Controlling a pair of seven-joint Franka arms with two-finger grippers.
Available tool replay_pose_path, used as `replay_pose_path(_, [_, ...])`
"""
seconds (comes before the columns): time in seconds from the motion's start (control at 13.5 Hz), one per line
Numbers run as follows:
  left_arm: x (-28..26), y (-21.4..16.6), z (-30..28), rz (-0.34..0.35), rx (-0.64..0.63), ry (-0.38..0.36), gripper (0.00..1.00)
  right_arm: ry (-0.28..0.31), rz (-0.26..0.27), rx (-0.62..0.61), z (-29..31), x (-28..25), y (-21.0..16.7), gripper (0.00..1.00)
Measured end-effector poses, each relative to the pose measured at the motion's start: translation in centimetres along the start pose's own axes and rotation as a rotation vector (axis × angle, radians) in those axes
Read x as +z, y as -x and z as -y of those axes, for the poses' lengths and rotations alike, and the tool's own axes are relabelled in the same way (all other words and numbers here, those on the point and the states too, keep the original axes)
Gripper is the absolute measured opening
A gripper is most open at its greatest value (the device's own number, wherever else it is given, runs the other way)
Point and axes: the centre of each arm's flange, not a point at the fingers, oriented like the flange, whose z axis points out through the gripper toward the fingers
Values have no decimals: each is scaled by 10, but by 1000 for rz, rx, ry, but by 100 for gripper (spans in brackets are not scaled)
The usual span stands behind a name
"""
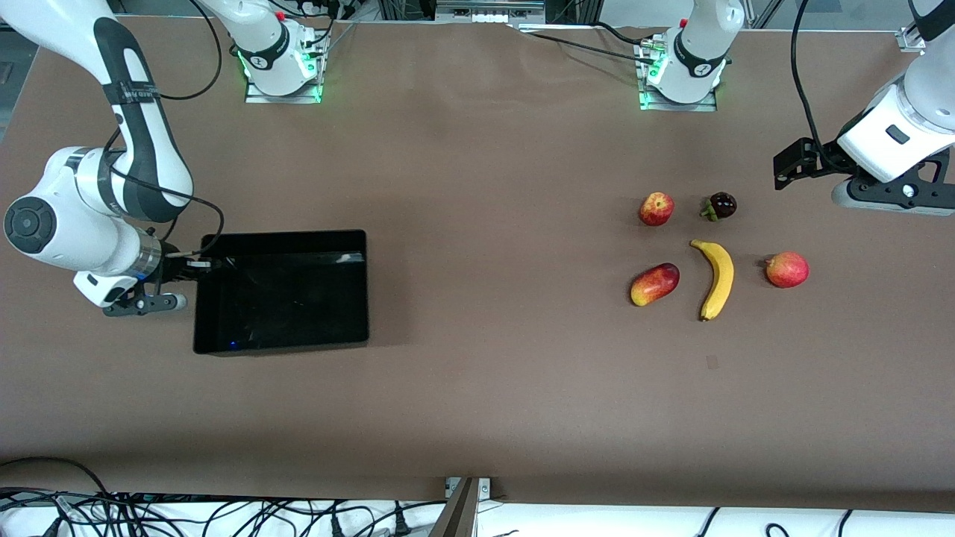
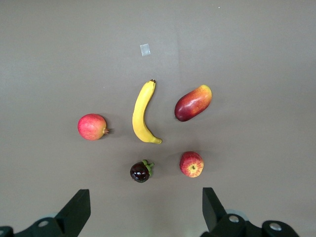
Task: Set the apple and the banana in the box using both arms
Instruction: 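Slide the black box across the table toward the fruit with the right gripper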
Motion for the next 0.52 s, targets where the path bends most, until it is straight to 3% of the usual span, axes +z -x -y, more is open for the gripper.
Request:
replay_pose_path(0.37, [-3,0,-2,-5,4,0,100,-53,14,43,117,-28,-20,6])
replay_pose_path(0.52, [-4,0,-3,-8,5,0,100,-103,37,88,186,-19,-22,6])
